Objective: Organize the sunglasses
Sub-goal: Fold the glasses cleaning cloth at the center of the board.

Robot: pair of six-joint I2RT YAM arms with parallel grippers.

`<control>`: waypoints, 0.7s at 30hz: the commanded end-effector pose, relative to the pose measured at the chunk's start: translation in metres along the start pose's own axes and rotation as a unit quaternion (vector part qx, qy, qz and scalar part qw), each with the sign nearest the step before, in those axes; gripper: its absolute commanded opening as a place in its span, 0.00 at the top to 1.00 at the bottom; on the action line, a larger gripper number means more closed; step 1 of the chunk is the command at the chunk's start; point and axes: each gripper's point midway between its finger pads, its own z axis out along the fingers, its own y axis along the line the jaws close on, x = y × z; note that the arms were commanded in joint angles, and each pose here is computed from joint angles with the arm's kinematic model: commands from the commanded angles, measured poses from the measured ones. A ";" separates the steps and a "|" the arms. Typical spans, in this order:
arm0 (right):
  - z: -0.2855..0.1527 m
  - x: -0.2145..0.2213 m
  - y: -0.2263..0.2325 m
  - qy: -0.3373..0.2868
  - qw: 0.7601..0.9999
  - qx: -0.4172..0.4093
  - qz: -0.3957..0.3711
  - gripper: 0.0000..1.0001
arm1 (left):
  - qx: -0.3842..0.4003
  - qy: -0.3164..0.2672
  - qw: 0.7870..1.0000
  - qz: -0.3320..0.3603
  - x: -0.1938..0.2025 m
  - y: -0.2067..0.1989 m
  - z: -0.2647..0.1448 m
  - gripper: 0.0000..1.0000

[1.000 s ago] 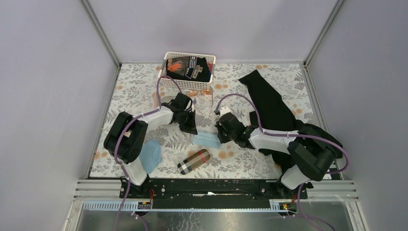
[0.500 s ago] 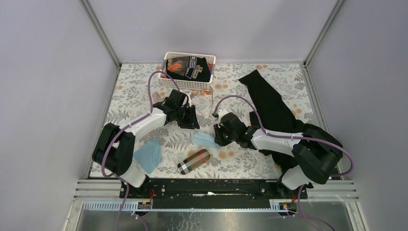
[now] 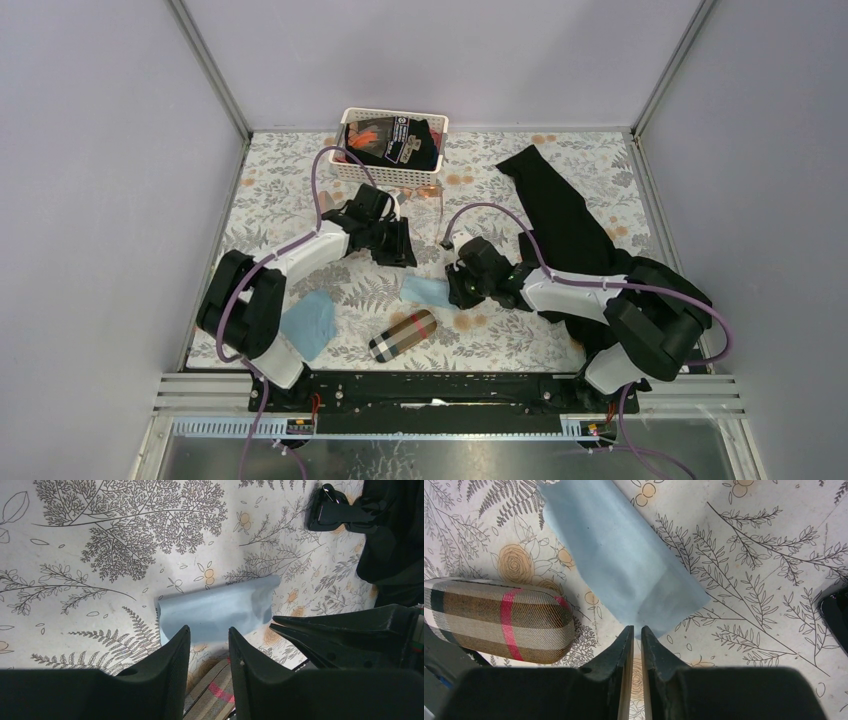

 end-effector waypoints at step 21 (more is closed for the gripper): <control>-0.017 -0.041 -0.002 -0.067 0.982 0.050 0.172 0.80 | 0.006 0.025 0.999 -0.020 0.011 0.005 0.019 0.64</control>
